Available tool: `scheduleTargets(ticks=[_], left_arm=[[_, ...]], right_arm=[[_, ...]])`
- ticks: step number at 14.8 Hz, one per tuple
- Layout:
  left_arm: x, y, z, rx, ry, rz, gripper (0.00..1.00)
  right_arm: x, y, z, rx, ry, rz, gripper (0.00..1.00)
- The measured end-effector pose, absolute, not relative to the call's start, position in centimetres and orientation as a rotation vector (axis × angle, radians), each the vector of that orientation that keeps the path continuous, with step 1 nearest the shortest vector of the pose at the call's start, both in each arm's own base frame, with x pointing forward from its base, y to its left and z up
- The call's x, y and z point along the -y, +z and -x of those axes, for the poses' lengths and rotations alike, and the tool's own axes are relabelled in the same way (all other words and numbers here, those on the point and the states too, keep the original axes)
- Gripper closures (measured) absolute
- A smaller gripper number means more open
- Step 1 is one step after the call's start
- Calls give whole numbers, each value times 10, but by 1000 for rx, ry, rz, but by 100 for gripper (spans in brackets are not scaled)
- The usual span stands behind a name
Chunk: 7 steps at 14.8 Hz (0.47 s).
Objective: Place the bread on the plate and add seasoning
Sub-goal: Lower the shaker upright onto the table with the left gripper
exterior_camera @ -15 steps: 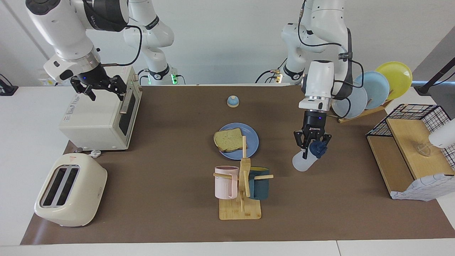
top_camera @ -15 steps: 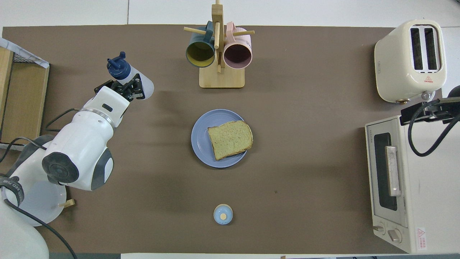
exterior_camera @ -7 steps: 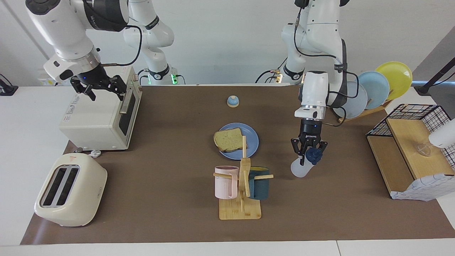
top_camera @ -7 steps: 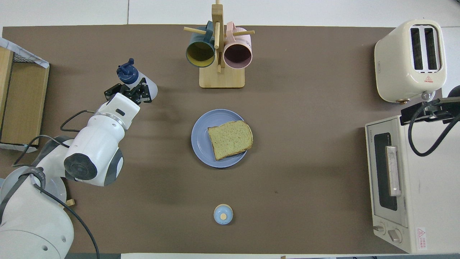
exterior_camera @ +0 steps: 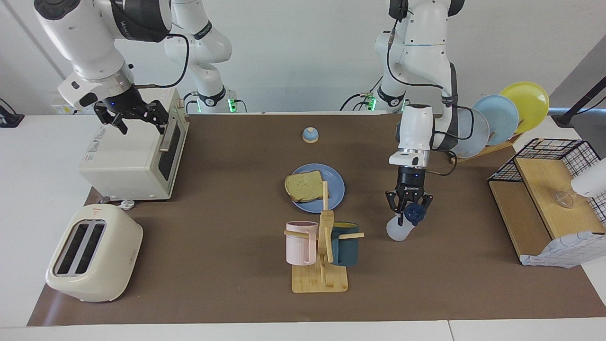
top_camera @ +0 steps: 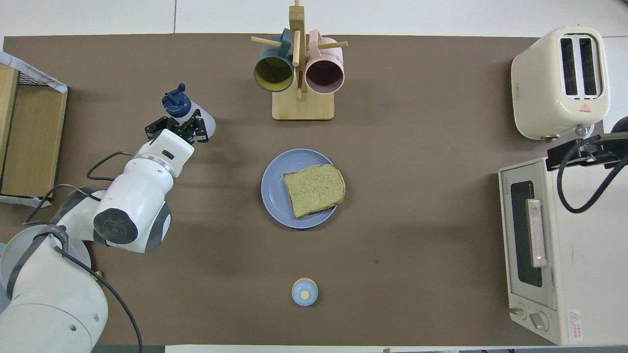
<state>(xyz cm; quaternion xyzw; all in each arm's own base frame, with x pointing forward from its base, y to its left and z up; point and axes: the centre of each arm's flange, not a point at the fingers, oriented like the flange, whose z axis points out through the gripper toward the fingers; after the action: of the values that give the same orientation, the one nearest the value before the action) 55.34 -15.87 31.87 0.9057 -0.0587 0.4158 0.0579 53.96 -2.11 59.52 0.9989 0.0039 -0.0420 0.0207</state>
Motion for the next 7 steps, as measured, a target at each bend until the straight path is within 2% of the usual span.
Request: scheduleTargets(ticks=[4,5,6,7], left_arm=[[159,317,-553,179,1257,-2748,64],[159,317,-553,179,1257,-2748,60],[159,317,-553,179,1258,-2748,46],[159,317,-553,179,1258,-2748,38]], right_arm=[[21,595,-540,-12,-130,-3097,0],[21,595,-540,-12,-130,-3097,0],[21,595,-540,-12,-130,-3097,0],[21,595,-540,-12,-130,-3097,0]])
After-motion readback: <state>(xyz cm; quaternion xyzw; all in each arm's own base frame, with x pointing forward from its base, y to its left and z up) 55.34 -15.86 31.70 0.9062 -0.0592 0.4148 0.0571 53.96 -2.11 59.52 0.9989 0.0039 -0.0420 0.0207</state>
